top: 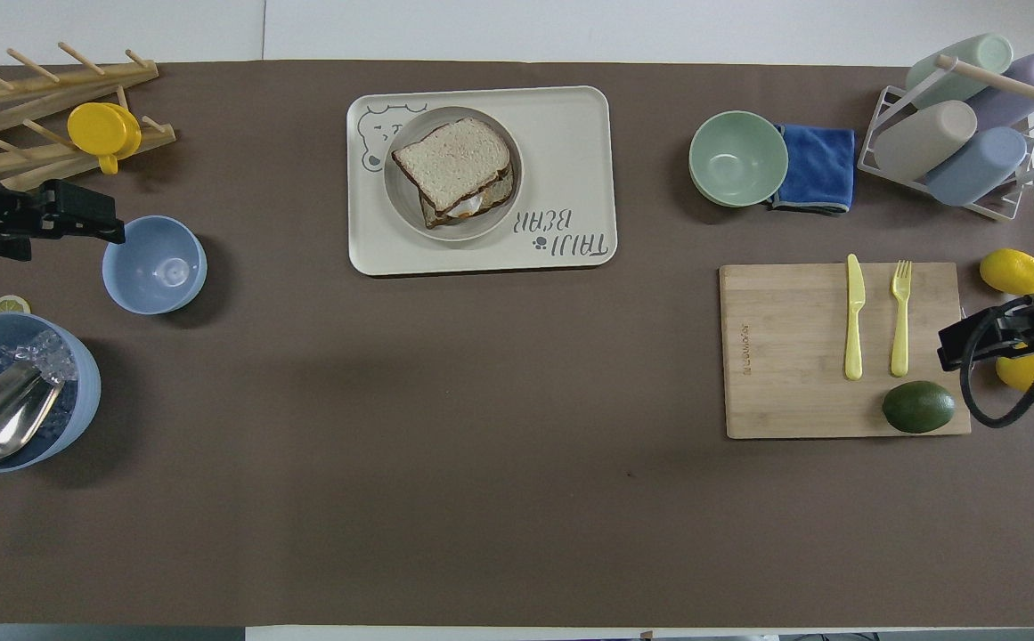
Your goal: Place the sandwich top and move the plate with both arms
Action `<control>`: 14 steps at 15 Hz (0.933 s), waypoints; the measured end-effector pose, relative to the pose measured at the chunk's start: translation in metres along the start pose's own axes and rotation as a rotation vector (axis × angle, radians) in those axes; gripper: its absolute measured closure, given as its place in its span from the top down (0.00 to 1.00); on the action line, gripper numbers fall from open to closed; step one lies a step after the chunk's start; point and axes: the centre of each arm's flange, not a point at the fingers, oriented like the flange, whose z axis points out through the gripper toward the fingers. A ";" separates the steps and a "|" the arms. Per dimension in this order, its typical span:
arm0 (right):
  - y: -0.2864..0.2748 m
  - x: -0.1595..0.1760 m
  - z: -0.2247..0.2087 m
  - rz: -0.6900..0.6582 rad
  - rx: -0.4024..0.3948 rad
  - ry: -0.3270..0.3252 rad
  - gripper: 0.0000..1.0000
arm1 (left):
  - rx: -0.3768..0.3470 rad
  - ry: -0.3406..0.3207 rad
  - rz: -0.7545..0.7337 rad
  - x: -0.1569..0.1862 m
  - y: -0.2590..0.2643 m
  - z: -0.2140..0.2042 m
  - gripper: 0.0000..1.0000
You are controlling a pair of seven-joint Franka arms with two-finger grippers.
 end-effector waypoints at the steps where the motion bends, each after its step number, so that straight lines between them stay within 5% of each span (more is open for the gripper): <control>1: 0.000 0.000 0.000 0.000 0.000 0.000 1.00 | 0.001 -0.016 0.012 -0.007 0.004 -0.003 1.00; 14: 0.000 0.000 0.000 0.000 0.000 0.000 1.00 | 0.071 -0.014 0.085 -0.013 0.016 0.003 1.00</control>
